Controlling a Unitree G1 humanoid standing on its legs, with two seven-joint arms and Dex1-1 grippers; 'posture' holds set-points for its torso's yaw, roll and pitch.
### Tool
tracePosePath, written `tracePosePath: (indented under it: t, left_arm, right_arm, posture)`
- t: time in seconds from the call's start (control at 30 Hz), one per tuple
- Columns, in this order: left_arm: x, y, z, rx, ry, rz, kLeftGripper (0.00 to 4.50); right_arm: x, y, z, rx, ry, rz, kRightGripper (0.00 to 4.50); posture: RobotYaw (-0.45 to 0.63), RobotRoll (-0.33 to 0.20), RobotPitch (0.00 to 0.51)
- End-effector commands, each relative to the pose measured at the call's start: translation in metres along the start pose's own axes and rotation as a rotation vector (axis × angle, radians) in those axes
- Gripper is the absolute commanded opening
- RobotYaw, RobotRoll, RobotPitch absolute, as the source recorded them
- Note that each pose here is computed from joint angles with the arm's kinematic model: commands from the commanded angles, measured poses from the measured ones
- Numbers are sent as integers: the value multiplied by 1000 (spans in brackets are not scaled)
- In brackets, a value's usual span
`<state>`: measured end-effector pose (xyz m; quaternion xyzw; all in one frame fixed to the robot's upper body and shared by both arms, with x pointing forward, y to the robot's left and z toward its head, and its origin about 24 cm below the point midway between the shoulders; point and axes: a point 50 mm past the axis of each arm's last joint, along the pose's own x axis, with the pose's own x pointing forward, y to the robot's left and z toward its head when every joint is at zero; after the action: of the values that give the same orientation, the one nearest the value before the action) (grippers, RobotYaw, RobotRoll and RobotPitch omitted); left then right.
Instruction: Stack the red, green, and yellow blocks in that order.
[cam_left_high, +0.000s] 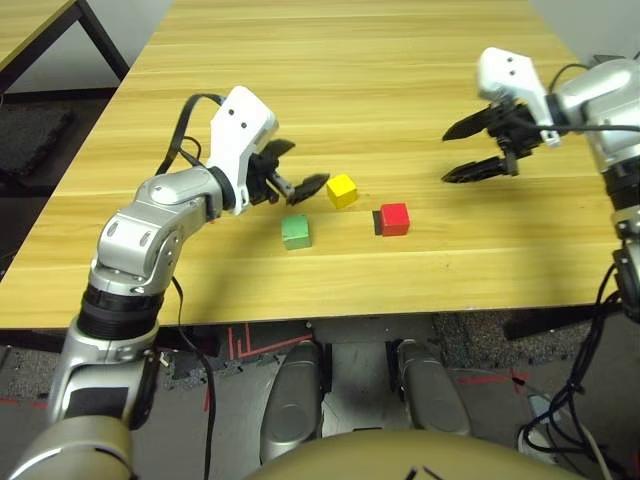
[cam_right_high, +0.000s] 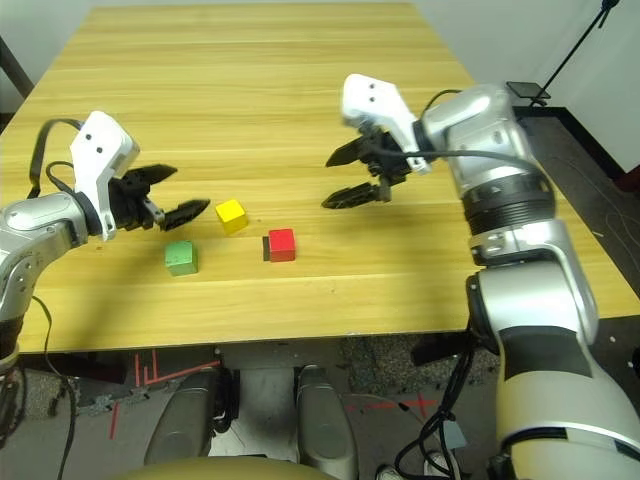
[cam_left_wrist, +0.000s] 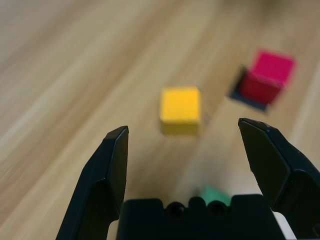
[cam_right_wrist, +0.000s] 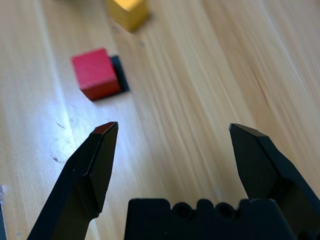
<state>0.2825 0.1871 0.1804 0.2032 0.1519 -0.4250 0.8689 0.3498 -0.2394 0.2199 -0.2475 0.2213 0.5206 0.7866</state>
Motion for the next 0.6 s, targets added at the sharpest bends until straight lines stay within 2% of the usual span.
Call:
tracePosePath:
  t: [0.03, 0.27, 0.6]
  left_arm:
    - [-8, -8, -10, 18, 62, -106, 4500]
    - [-12, -9, -22, 29, 121, -190, 4500]
    - [7, 3, -39, 156, 179, -238, 4500]
  right_arm:
    - [-10, 3, -16, 81, -22, -59, 4485]
    - [-15, 14, -31, 158, -38, -102, 4485]
    - [-15, 22, -30, 185, -64, -123, 4485]
  posture:
    - [251, -139, 87]
    - [228, -126, 92]
    - [188, -111, 96]
